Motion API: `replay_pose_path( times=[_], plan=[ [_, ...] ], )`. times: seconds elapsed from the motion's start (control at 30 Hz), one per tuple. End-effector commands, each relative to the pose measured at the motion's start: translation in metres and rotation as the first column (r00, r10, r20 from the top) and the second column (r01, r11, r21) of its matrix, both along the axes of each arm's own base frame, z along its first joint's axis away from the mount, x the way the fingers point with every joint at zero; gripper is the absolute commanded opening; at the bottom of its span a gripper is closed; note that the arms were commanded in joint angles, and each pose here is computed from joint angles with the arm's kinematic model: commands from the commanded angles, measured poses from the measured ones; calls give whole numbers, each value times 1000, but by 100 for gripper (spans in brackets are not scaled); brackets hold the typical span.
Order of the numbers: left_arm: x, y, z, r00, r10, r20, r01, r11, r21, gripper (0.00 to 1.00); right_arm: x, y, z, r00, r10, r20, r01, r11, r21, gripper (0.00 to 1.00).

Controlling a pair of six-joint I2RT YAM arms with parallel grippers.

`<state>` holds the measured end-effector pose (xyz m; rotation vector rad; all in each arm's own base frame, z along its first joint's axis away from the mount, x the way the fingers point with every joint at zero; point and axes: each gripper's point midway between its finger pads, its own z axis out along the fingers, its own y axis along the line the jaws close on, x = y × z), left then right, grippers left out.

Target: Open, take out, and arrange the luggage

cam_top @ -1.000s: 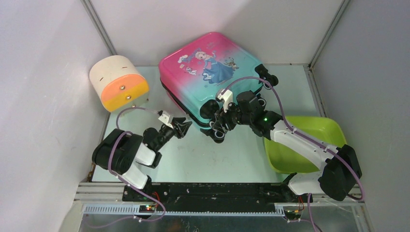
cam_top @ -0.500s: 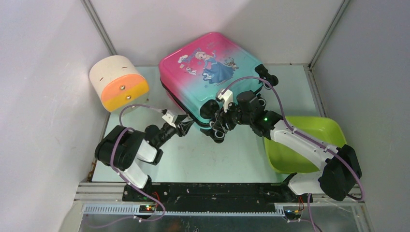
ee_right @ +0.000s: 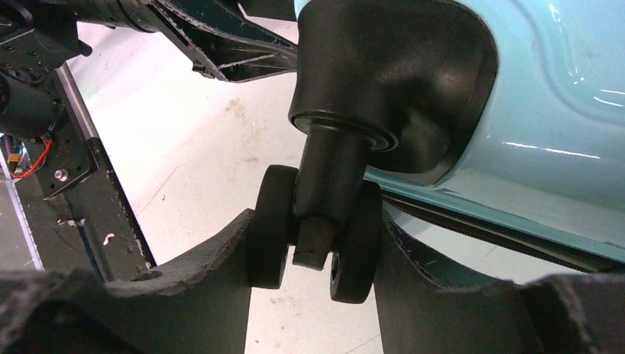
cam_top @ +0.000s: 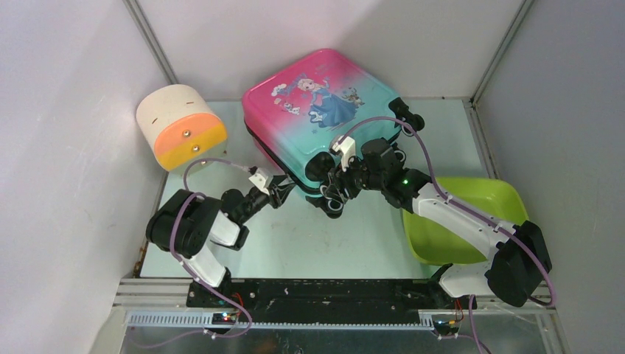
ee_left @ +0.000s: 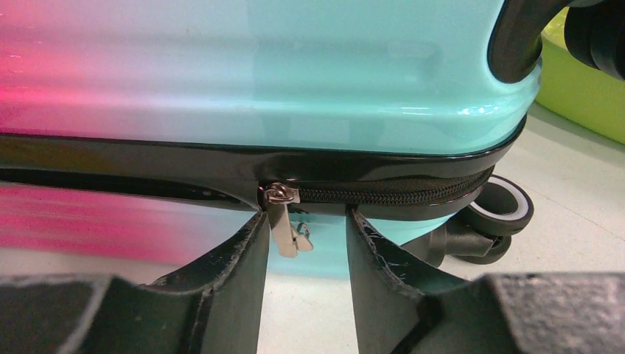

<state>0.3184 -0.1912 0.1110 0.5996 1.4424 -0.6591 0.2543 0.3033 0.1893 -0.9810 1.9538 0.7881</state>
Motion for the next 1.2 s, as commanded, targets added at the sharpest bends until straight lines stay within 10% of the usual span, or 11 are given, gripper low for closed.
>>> replay_pose_path(
  times=[0.0, 0.7, 0.77, 0.9, 1.17],
  plan=[
    [-10, -21, 41, 981, -105, 163, 110, 994, -21, 43, -6, 9, 3, 996, 88, 30, -89, 996, 15, 0],
    [-23, -22, 45, 996, -76, 44, 82, 985, -151, 0, -6, 14, -1, 996, 92, 11, -92, 995, 26, 0],
    [-26, -21, 43, 997, -71, 23, 74, 984, -164, 3, -6, 14, 0, 996, 92, 12, -92, 995, 28, 0],
    [-28, -13, 44, 1000, -29, -7, 27, 980, -197, 44, -5, 13, 0, 996, 88, 13, -88, 996, 25, 0],
    [-28, -9, 52, 1000, -6, -15, 3, 981, -195, 51, -5, 13, 5, 996, 88, 26, -89, 995, 38, 0]
  ],
)
